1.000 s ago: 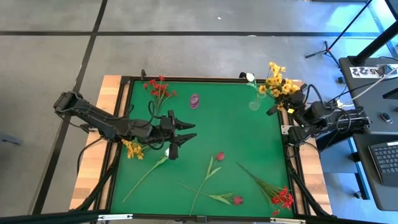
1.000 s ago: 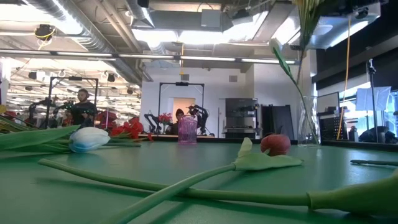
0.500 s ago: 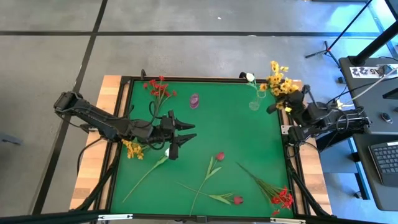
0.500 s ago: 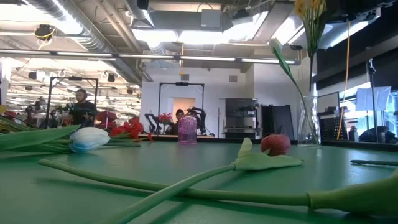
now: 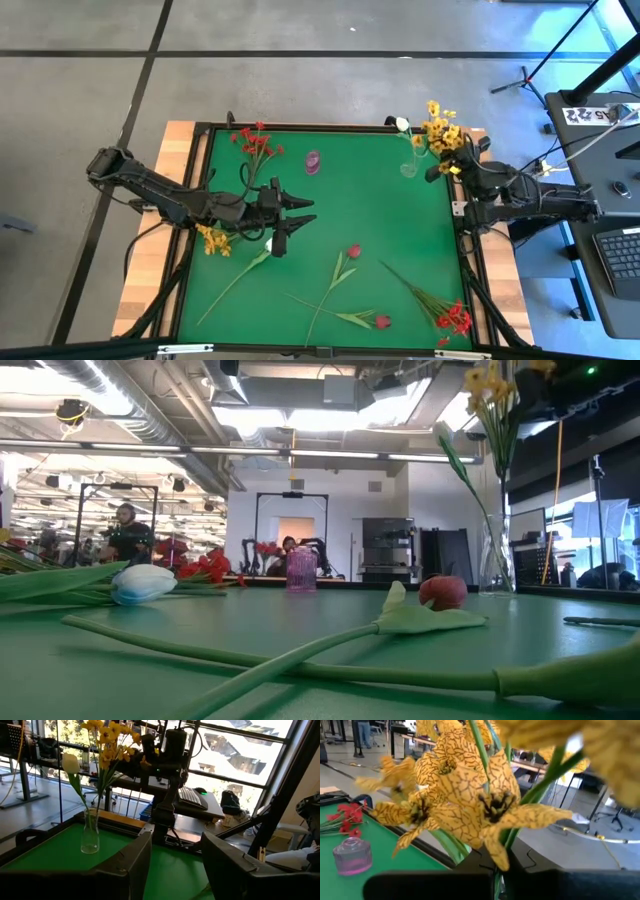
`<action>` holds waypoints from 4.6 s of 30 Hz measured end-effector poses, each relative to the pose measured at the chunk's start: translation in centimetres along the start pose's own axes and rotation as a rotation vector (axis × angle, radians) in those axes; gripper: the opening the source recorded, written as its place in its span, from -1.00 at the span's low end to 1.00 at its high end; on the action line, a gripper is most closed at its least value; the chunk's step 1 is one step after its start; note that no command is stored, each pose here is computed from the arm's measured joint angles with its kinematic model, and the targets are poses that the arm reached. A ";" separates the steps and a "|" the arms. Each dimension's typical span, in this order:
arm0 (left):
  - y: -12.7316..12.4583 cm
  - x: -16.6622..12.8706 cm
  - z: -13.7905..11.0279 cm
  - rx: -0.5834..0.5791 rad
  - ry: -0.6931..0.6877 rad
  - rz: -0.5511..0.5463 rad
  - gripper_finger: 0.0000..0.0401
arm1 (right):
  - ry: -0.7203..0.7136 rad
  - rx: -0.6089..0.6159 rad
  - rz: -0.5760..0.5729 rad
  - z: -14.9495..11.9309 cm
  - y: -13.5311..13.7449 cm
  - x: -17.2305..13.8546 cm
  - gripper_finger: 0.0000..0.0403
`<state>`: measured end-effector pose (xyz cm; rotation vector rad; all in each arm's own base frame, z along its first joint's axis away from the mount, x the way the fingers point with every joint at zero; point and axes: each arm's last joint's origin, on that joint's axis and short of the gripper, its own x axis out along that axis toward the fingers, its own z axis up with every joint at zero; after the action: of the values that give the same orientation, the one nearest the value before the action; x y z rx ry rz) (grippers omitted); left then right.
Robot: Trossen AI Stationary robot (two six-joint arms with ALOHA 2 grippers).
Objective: Sort flowers into vase by color
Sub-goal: Put the right yellow flowers into the transparent vase, then put the top red flowers into the pink vase
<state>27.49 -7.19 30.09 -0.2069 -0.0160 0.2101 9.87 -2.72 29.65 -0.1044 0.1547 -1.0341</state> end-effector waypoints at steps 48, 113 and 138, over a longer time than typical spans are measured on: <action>0.2 0.0 -0.4 0.001 0.034 0.031 -0.17 | 0.255 0.262 0.419 4.7 -4.4 -2.9 0.46; 6.7 -1.8 -7.1 -0.228 0.745 0.517 -0.17 | 0.150 0.128 1.045 5.2 5.2 -2.1 0.00; 14.1 -3.7 -6.8 -0.301 0.839 1.053 -0.17 | 0.490 -0.184 1.028 3.7 10.4 -8.6 0.00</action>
<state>21.22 4.11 20.56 -0.5812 0.9178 1.1587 15.01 9.98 32.27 0.0675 0.6721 0.0036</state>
